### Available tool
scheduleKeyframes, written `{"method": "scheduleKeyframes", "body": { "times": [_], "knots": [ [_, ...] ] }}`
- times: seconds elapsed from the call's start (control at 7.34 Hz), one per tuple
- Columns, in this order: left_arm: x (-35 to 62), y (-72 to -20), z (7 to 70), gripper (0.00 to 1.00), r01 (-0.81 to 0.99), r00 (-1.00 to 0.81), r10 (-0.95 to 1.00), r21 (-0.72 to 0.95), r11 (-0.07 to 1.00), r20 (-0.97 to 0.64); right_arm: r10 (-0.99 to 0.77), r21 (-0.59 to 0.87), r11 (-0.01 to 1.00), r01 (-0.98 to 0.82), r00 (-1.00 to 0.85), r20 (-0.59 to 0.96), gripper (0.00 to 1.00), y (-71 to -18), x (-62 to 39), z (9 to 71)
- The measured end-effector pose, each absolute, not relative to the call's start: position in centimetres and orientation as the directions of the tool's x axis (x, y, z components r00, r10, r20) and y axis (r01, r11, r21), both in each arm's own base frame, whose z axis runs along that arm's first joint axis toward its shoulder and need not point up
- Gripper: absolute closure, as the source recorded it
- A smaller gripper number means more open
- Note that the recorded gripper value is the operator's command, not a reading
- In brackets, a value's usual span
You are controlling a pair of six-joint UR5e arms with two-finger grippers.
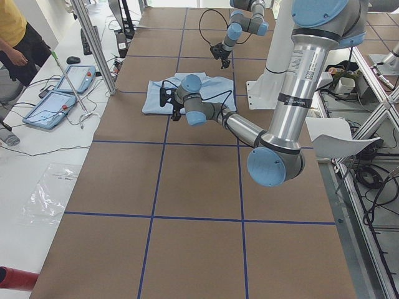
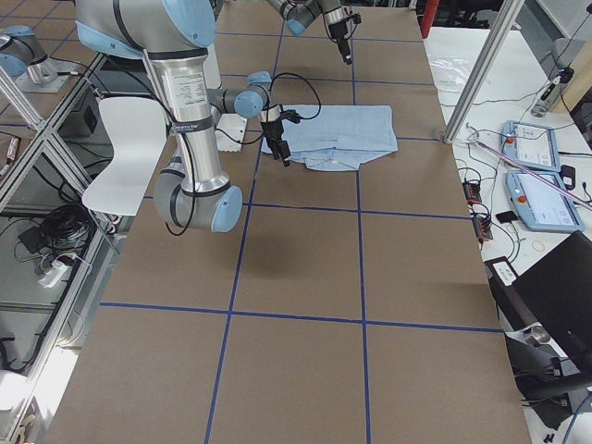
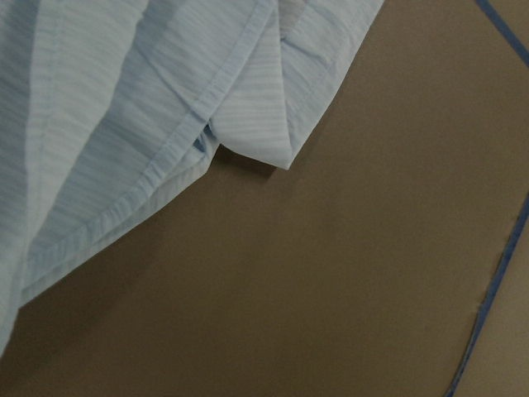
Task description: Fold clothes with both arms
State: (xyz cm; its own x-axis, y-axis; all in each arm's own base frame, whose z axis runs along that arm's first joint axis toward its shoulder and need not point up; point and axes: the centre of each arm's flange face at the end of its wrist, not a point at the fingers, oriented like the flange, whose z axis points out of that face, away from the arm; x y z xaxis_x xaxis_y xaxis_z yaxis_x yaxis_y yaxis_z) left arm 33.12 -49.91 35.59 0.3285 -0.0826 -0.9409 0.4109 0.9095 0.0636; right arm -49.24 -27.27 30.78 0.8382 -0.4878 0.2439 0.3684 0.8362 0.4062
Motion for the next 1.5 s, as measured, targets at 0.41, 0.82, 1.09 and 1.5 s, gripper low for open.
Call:
{"method": "scheduleKeyframes", "body": {
  "times": [0.41,0.82,1.09,1.5],
  "knots": [
    [33.1,-49.9,35.5,0.00,0.411,0.327,-0.082,0.064,0.909,-0.941,-0.438,0.428,0.856,0.290,0.848,0.300,0.00,-29.6,-51.1,26.9],
    [33.1,-49.9,35.5,0.00,0.411,0.327,-0.081,0.065,0.909,-0.942,-0.405,0.457,0.862,0.220,0.842,0.358,0.00,-32.6,-55.8,24.2],
    [33.1,-49.8,35.4,0.00,0.410,0.326,-0.079,0.065,0.910,-0.942,-0.380,0.458,0.868,0.193,0.851,0.362,0.00,-35.0,-57.3,24.7],
    [33.1,-49.8,35.4,0.00,0.410,0.325,-0.079,0.065,0.910,-0.942,-0.372,0.443,0.873,0.205,0.867,0.332,0.00,-37.2,-57.4,26.4]
  ]
}}
